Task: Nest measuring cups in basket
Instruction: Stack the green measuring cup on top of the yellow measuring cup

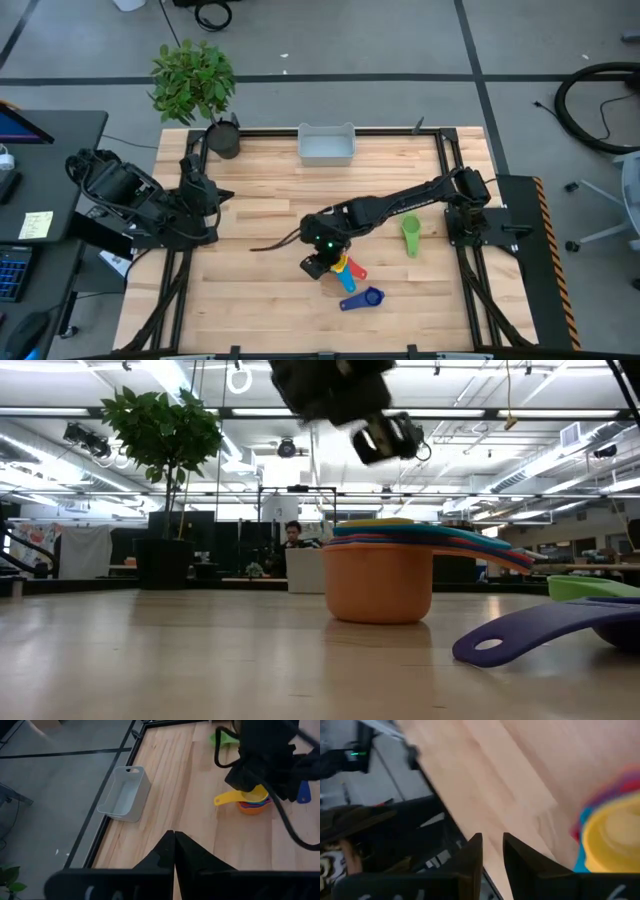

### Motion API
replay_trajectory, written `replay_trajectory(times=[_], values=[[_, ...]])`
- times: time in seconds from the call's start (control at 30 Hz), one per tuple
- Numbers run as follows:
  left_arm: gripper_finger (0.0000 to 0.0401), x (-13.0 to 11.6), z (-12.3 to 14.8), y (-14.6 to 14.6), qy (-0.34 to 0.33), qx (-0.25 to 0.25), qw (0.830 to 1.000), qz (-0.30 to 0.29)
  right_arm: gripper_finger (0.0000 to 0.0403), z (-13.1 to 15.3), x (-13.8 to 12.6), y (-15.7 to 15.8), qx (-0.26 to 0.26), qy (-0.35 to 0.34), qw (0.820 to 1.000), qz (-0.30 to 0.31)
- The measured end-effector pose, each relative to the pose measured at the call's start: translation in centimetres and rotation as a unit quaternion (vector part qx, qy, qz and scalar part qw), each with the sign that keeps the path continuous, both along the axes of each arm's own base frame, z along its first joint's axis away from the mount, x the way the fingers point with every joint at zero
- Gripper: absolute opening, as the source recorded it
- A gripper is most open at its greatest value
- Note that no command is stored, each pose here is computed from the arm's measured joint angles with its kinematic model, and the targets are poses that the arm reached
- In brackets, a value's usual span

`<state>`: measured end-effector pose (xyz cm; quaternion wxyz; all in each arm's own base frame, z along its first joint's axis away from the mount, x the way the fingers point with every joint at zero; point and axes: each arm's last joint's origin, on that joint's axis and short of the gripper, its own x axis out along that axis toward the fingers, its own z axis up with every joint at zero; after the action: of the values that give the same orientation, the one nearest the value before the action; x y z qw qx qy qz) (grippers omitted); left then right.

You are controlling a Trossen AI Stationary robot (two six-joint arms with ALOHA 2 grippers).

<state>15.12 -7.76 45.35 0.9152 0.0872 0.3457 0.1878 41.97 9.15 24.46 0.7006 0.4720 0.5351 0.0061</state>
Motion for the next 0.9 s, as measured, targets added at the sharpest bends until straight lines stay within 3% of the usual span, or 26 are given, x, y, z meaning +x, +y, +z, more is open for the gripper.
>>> replay_trajectory(times=[0.13, 0.23, 0.4, 0.5, 0.73, 0.9], values=[[0.0007, 0.0, 0.0, 0.0, -0.001, -0.001, 1.000, 0.001, 0.0063, 2.4, 0.2, -1.1, -0.046, -0.012, 0.999, 0.004], [0.0007, 0.0, 0.0, 0.0, -0.001, -0.003, 1.000, 0.002, 0.0040, 4.1, -1.1, -2.1, -0.121, 0.045, 0.992, -0.005], [0.0007, 0.0, 0.0, 0.0, -0.001, -0.003, 1.000, 0.002, 0.0007, 6.8, -4.6, -3.5, -0.245, 0.190, 0.951, -0.016], [0.0007, 0.0, 0.0, 0.0, -0.001, -0.003, 1.000, 0.002, 0.0010, 7.4, -5.5, -3.7, -0.296, 0.210, 0.932, -0.011], [0.0007, 0.0, 0.0, 0.0, -0.002, -0.004, 1.000, 0.003, 0.0026, 6.6, -5.5, -3.5, -0.329, 0.203, 0.921, 0.052], [0.0007, 0.0, 0.0, 0.0, -0.006, -0.012, 1.000, 0.010, 0.0023, 3.8, -6.3, -4.4, -0.315, 0.279, 0.907, -0.003]])
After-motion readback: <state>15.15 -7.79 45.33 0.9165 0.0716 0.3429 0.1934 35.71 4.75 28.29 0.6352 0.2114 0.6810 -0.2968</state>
